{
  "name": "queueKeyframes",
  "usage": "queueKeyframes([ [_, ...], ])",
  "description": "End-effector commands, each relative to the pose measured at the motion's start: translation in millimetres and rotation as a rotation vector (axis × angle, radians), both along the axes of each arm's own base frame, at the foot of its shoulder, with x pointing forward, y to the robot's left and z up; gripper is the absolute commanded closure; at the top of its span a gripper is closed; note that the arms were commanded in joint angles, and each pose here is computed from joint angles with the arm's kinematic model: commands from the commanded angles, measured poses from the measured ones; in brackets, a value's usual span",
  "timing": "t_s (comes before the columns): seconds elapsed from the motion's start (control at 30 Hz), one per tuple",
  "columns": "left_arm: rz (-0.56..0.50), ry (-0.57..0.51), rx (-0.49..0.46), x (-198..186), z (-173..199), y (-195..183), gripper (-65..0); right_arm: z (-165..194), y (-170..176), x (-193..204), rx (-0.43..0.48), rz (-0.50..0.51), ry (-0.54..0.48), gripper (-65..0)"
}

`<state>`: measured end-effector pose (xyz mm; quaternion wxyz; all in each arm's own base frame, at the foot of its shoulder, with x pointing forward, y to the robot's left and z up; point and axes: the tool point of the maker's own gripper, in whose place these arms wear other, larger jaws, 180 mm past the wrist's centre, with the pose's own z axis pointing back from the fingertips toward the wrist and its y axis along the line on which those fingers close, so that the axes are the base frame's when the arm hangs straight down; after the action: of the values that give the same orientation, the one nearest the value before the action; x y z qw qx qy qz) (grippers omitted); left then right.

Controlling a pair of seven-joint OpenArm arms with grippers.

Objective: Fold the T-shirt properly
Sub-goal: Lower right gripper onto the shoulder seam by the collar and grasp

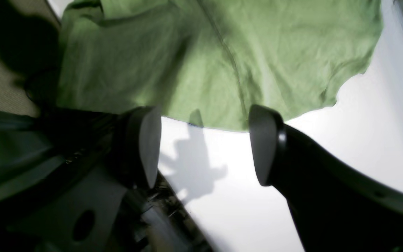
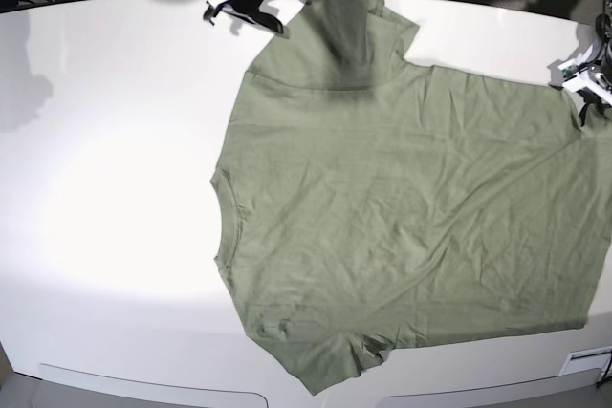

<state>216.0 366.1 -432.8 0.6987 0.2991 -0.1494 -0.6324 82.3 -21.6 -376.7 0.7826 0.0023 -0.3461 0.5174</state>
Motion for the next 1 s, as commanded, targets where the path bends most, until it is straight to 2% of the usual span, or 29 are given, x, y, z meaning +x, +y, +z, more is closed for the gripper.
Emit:
queueKeyframes([
  [0.0,-0.013,-0.036,0.023,11,13,6,0.0,5,4,4,0.028,-0.014,0.002,-38.4],
  [0.13,-0.02,-0.044,0.006,13,15,-1,0.0,0,-16,31,-0.072,-0.092,-0.002,-38.4],
  [0.17,-0.024,-0.047,0.002,14,16,-3,0.0,0,-18,36,-0.067,-0.102,-0.004,-38.4],
  [0.33,-0.021,-0.058,-0.031,17,19,-12,0.0,10,-2,60,0.139,-0.156,0.033,-38.4],
  [0.57,0.006,-0.059,-0.033,16,20,-12,0.0,-10,0,100,0.243,-0.283,0.079,-38.4],
  [0.73,0.018,-0.059,-0.018,16,20,-9,0.0,-45,3,110,0.209,-0.304,0.151,-38.4],
  [0.83,0.032,-0.058,-0.001,15,21,-5,0.0,-65,-12,107,0.144,-0.323,0.181,-38.4],
  [0.97,0.033,-0.058,0.001,15,21,-4,0.0,-69,-46,116,0.083,-0.358,0.16,-38.4],
])
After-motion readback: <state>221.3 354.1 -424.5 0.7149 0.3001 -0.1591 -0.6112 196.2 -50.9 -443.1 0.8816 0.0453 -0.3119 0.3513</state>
